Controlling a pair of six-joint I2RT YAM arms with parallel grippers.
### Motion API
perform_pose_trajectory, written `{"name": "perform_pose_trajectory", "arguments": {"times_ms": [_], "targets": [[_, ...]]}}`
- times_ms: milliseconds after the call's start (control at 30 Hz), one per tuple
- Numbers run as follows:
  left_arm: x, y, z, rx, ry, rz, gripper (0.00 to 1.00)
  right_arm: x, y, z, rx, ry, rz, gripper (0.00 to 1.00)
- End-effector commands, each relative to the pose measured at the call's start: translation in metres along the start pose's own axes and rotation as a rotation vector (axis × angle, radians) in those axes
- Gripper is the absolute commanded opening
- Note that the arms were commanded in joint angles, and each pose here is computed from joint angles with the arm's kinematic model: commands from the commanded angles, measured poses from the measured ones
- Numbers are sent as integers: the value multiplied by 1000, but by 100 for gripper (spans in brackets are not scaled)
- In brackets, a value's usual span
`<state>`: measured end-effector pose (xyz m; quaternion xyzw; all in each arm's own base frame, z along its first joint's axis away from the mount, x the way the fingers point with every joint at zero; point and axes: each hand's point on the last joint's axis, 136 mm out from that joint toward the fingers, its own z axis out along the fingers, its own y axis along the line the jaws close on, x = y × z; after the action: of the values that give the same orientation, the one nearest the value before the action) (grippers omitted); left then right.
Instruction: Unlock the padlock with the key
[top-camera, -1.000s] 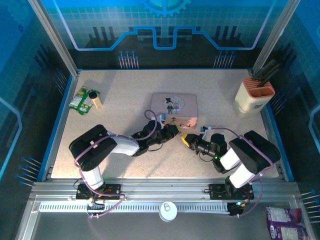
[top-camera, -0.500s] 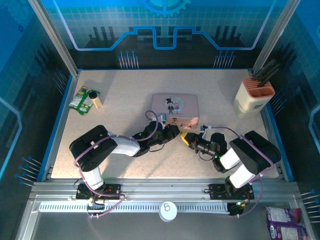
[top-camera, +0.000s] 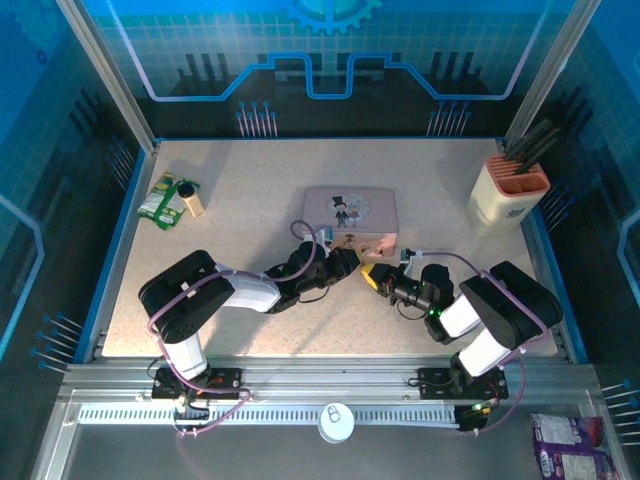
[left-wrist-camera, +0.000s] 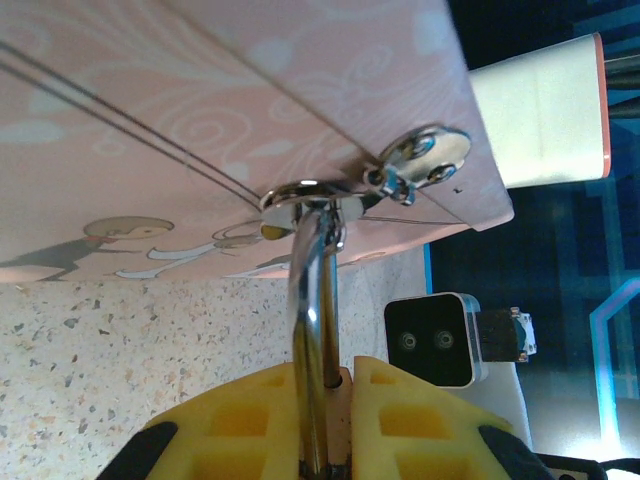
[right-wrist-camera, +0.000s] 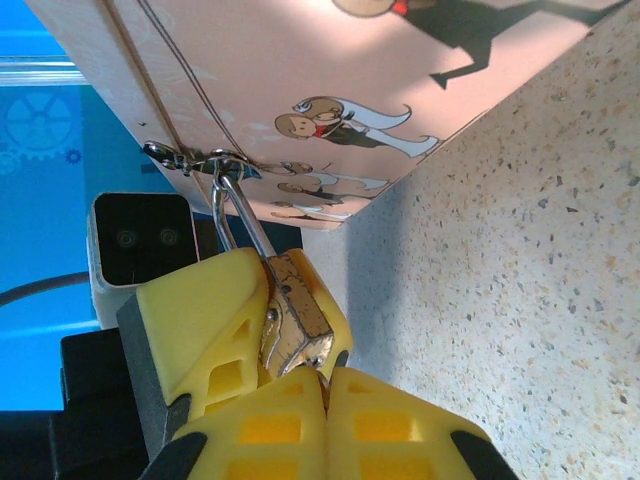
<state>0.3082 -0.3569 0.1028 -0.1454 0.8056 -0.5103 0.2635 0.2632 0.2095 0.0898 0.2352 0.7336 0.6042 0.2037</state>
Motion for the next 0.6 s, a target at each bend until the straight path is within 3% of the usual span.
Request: {"name": "perform_pose_trajectory", "arguments": {"times_ms": [0, 300, 567], "targets": [[30, -73, -9, 214, 105, 52, 0, -19, 35, 4, -107, -60, -65, 0], [34, -77, -7, 207, 111, 58, 0, -22, 47, 6, -136, -60, -94, 0], [37, -79, -4, 208, 114, 55, 0, -20, 55, 6, -136, -41, -147, 8]]}}
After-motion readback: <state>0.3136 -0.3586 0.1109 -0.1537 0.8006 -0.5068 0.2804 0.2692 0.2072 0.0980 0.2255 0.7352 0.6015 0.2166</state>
